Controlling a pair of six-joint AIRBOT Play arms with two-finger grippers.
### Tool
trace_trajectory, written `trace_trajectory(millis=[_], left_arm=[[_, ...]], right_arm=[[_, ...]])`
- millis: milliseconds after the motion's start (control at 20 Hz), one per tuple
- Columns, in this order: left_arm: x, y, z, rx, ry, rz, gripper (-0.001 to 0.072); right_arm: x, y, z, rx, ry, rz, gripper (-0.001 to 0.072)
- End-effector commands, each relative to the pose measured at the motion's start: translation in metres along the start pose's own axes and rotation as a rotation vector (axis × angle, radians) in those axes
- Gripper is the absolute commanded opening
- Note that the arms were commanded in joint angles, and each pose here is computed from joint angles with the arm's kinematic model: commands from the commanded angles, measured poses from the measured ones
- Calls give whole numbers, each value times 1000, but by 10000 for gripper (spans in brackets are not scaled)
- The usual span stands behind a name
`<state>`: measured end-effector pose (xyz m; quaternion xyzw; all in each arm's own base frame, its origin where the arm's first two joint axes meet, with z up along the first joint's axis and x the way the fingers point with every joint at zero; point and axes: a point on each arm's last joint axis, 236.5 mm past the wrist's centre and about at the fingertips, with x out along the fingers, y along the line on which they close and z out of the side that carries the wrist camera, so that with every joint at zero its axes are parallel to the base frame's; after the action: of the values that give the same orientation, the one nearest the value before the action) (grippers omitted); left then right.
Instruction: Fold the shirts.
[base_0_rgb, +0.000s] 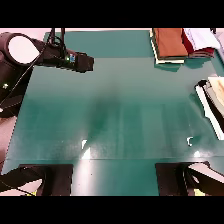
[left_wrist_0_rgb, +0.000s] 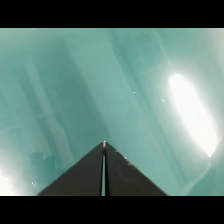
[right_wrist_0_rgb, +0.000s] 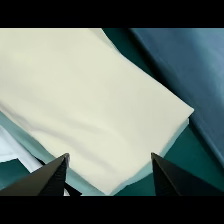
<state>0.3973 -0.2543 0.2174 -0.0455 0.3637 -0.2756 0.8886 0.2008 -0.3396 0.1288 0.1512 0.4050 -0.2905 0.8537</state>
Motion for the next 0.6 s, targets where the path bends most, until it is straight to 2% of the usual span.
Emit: trace_trajectory(millis=[0,150,250,550], left_arm=[[0,0,0,6,-2,0,28],[0,0,1,5,-3,0,29],[0,0,2,6,-9,0,29],[0,0,1,5,-3,0,28]], right_arm=[[-4,12,17,53,-74,43,599],[-20,107,75,12,-229,298,598],[-34,190,89,-70,-257,488,597],[-85,402,25,-445,-168,877,591]])
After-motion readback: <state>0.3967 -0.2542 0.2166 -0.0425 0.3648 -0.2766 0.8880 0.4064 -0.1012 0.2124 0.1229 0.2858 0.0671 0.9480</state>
